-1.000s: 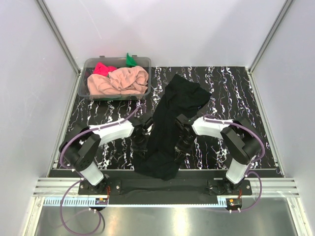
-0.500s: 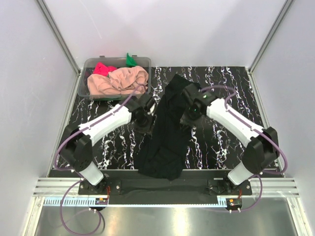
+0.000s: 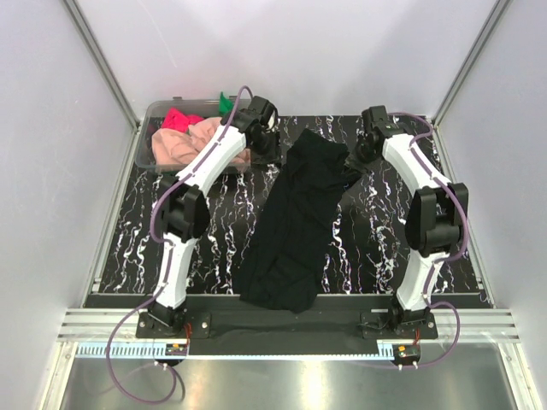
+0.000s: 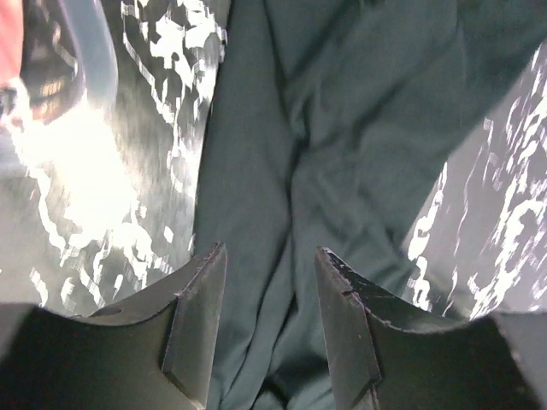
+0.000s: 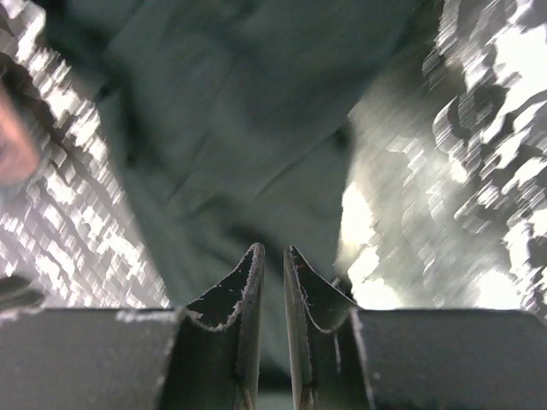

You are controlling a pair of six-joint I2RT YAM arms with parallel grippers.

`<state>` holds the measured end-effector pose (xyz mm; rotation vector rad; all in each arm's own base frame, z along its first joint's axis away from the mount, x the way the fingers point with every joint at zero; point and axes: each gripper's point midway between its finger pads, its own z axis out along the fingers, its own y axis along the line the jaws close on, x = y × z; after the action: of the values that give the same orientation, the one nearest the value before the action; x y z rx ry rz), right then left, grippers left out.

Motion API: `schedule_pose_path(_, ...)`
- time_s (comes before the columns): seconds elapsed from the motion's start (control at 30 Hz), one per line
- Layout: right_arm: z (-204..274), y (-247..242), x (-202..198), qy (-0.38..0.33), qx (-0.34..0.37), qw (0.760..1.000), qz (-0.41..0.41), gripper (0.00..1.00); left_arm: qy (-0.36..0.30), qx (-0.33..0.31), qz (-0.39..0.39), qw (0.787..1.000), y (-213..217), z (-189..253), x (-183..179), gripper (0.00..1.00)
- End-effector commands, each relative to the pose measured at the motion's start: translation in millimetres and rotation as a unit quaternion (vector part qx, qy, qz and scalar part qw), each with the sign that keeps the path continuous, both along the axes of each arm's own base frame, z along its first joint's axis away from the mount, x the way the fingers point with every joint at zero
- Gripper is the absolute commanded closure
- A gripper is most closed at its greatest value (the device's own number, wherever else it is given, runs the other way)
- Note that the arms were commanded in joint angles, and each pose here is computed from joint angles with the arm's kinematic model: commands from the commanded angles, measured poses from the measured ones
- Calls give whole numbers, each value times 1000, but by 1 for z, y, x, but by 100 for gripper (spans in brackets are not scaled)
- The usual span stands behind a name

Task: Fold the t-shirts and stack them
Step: Fold the tshirt

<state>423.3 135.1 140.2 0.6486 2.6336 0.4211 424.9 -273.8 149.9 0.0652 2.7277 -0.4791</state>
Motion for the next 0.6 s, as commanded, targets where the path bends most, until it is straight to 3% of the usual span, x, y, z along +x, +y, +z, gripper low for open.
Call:
schedule_pose_path(0.0, 5, -1, 26, -37, 20, 998, 37, 78, -15, -71, 23, 997, -20, 29, 22, 49)
schedule_pose_path(0.1, 14, -4, 35, -58, 13, 997, 57, 76, -12, -138, 20, 990, -48, 36, 39, 49)
schedule_pose_path(0.27, 29, 8, 54, -93, 99, 988, 73, 75, -35, -236, 5, 971, -85, 50, 69, 45)
schedule_pose_path(0.4, 36, 1, 66, -109, 76, 989, 72, 75, -33, -288, 0, 957, -97, 48, 84, 44)
schedule_pose_path(0.57, 23, 1, 85, -96, 123, 985, 69, 75, -9, -321, 6, 947, -108, 22, 97, 46)
